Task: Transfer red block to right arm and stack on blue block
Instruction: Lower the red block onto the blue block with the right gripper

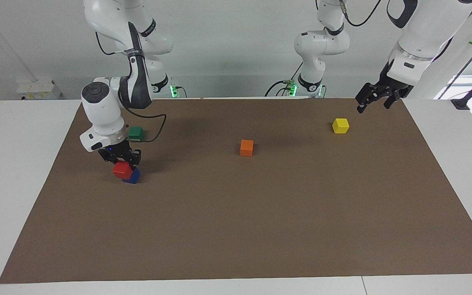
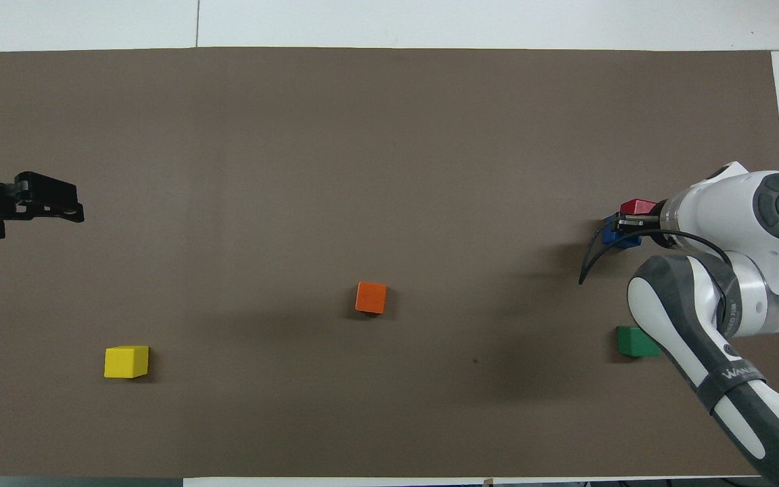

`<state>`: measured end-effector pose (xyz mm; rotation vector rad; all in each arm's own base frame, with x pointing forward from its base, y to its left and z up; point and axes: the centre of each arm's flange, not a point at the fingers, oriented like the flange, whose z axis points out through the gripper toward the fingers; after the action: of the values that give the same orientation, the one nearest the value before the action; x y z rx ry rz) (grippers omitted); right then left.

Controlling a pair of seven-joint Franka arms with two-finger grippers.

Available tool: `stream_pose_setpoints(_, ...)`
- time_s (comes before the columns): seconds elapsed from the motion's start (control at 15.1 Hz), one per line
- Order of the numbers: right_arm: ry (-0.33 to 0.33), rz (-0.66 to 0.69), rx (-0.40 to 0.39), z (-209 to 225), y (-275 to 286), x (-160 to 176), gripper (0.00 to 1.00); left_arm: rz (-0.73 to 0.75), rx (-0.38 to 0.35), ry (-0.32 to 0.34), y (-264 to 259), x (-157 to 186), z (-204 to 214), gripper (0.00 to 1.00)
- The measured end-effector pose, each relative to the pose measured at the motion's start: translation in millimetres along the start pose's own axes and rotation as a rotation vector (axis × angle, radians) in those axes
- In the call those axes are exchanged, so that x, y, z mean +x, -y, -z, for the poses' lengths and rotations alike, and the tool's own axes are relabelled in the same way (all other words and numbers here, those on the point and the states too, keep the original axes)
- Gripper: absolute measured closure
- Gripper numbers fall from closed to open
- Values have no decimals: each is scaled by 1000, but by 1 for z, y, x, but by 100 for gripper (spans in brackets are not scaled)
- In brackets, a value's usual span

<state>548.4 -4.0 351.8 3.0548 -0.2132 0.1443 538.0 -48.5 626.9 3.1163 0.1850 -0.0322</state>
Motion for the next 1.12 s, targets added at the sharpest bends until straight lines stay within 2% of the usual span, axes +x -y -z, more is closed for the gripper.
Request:
stream_pose_setpoints(0.73,23,-20,-3,-9,2,-9,44,0,0,1,0,0,0,0)
stream_pose_setpoints(0.79,24,-20,-3,-10,2,-10,38,0,0,1,0,0,0,0)
stream_pose_setpoints(1.06,20,-26,-2,-8,3,-9,3,0,0,1,0,0,0,0)
stream_pose_setpoints(1.12,17,-26,-1,-7,3,-8,0,0,0,1,0,0,0,0)
